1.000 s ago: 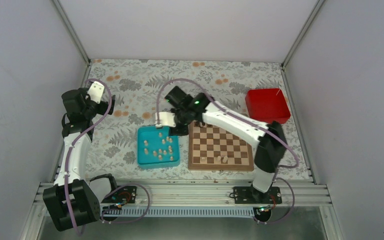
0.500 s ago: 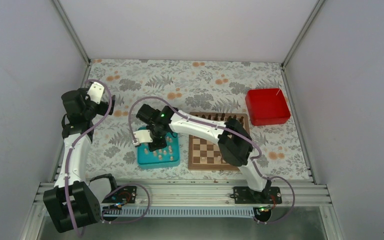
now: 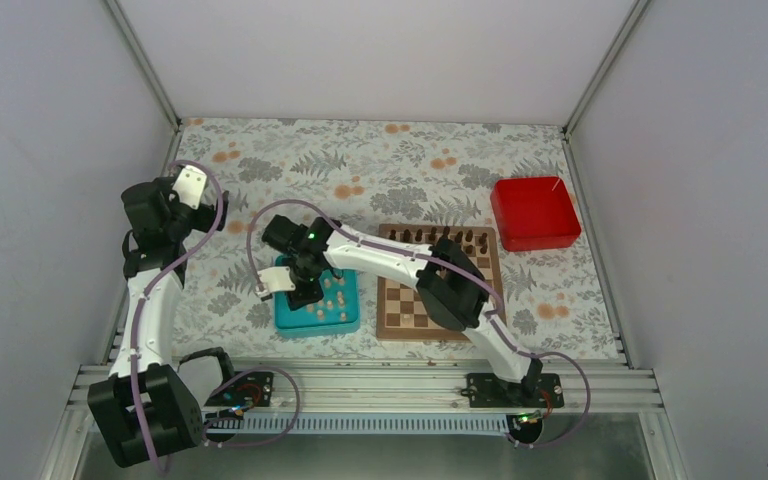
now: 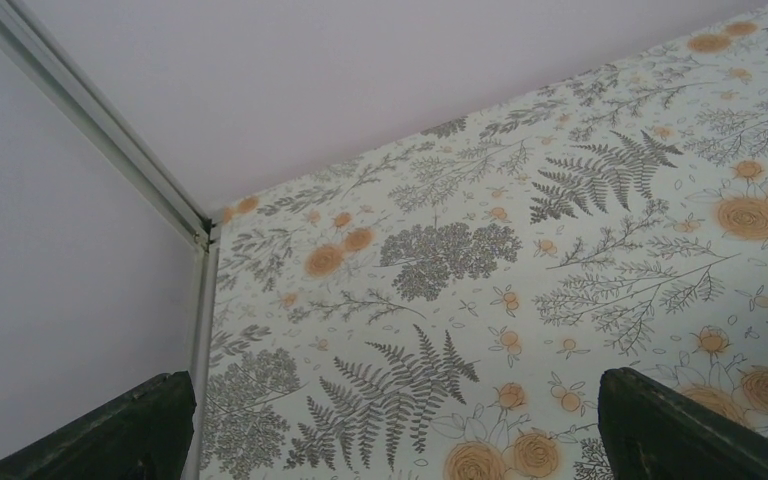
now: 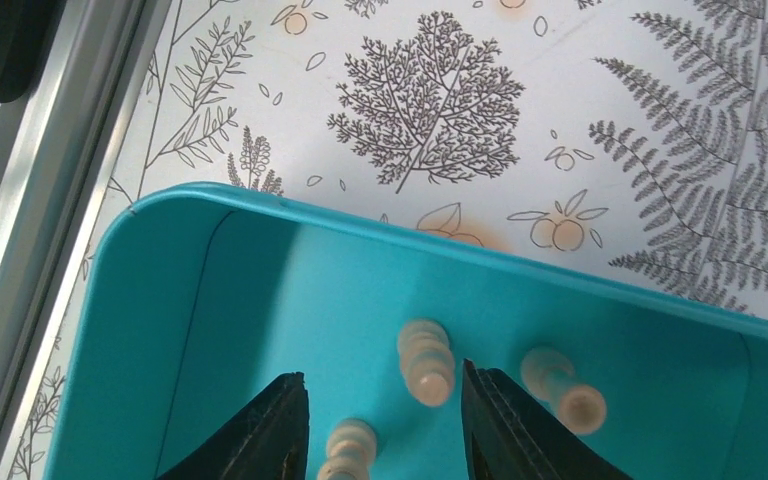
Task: Set up the chess pieces on the board
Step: Pick up the chess piece from the storage box.
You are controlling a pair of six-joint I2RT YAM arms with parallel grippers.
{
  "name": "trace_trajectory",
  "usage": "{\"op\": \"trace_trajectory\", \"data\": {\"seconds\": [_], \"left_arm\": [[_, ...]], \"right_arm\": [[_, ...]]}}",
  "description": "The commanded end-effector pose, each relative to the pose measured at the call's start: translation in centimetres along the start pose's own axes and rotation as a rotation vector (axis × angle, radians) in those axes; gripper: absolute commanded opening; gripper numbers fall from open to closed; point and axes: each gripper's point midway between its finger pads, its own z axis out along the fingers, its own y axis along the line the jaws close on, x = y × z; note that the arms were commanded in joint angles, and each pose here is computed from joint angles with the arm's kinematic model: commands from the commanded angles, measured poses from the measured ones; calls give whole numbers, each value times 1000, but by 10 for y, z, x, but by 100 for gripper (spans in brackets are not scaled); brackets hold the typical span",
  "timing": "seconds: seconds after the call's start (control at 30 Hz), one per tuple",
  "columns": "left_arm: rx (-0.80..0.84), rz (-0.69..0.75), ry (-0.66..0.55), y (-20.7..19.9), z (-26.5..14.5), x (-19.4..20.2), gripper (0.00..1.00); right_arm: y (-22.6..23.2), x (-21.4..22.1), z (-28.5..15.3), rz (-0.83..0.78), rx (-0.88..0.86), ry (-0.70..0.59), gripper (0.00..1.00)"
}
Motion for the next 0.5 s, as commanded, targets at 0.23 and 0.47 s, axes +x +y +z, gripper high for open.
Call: {"op": "trace_trajectory", "data": {"seconds": [0.23, 0.47], "left_arm": [[-9, -6, -24, 2, -4, -1, 100], [-8, -8, -30, 3, -6, -2, 100]], "right_arm": [[5, -5, 18, -19, -42, -12, 40], [5, -1, 30, -10, -55, -7, 33]]}}
